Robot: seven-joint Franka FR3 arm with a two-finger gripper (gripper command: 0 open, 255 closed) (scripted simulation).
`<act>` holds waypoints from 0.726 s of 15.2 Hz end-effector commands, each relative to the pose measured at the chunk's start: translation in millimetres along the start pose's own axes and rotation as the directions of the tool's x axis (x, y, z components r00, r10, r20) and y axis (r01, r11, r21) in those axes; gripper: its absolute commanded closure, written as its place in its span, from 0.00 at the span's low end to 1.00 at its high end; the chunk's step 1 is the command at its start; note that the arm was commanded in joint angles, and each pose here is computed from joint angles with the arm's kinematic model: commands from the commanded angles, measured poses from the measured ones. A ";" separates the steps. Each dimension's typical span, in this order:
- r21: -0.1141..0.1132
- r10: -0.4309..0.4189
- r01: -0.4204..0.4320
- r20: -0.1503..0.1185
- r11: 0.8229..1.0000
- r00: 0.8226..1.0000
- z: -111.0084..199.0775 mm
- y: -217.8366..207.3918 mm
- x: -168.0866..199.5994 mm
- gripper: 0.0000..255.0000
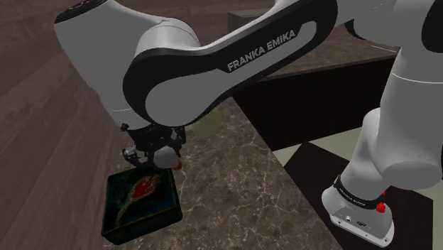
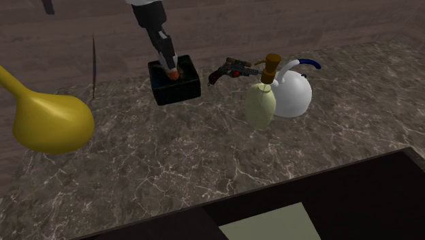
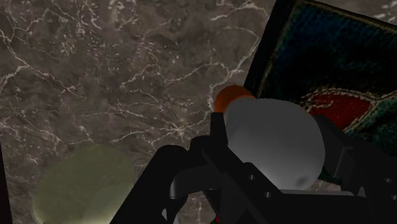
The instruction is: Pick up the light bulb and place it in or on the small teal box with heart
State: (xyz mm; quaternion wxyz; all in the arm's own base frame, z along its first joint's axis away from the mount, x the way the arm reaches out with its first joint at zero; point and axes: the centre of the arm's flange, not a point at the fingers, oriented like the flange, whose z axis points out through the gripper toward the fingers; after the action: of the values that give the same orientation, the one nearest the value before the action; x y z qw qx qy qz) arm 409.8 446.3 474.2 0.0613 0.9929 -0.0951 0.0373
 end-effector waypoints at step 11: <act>0.000 0.003 -0.003 0.000 1.000 1.000 15.8 -100.6 14.6 1.00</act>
State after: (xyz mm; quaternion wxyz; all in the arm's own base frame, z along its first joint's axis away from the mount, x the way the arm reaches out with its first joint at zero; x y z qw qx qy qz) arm 443.9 539.4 452.9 0.0615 0.9928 -0.0963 0.0372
